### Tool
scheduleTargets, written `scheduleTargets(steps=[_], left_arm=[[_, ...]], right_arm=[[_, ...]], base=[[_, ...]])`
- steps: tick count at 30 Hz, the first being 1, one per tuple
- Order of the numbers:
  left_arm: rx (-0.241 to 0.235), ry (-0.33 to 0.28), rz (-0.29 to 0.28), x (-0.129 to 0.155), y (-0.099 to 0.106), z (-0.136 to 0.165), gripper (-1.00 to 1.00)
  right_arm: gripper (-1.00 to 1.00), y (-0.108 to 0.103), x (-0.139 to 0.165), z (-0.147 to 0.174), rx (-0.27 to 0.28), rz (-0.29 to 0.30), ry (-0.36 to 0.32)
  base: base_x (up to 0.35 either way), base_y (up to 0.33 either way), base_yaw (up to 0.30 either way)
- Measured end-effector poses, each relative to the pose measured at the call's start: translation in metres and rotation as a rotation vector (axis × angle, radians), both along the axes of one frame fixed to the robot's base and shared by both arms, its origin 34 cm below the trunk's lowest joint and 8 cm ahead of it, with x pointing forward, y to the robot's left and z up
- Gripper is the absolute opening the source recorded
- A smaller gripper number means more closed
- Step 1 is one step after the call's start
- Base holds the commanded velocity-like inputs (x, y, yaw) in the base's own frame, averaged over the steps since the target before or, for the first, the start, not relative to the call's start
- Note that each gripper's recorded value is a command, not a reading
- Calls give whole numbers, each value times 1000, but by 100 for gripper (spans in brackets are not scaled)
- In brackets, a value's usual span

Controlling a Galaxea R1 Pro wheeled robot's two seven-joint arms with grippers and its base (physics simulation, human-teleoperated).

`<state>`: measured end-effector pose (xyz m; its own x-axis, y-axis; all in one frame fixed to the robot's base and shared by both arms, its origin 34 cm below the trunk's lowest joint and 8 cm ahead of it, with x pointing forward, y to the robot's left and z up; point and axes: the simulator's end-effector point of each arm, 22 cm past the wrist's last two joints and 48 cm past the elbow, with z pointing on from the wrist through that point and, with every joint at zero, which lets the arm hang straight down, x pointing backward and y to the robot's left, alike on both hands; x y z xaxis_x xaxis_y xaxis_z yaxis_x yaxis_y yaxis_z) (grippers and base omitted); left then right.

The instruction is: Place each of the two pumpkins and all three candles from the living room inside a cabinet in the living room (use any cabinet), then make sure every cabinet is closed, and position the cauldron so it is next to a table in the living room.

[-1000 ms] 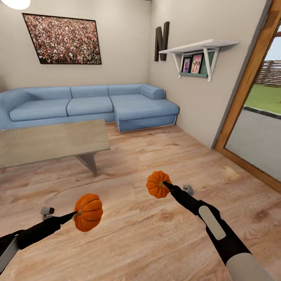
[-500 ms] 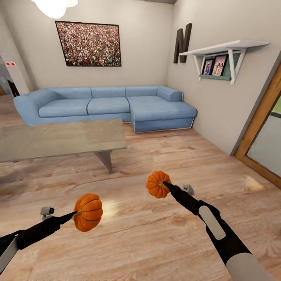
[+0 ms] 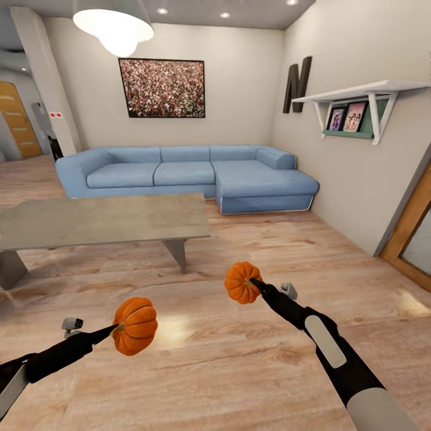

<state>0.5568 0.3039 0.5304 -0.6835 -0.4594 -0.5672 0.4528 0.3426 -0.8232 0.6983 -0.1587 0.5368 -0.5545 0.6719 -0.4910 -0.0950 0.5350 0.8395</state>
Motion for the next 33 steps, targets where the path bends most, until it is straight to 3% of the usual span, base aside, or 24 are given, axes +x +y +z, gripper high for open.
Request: scheduleTargets(steps=[16,33], left_arm=[[2,-68,-1,-3,0,34,-100],[9,-66,4,8,-1,72,-100]], right_arm=[[-100,2,-4,44,-5,4,-70],[-100,12,2,82,-19,27,-73]], base=[[0,0,258],[0,0,280]])
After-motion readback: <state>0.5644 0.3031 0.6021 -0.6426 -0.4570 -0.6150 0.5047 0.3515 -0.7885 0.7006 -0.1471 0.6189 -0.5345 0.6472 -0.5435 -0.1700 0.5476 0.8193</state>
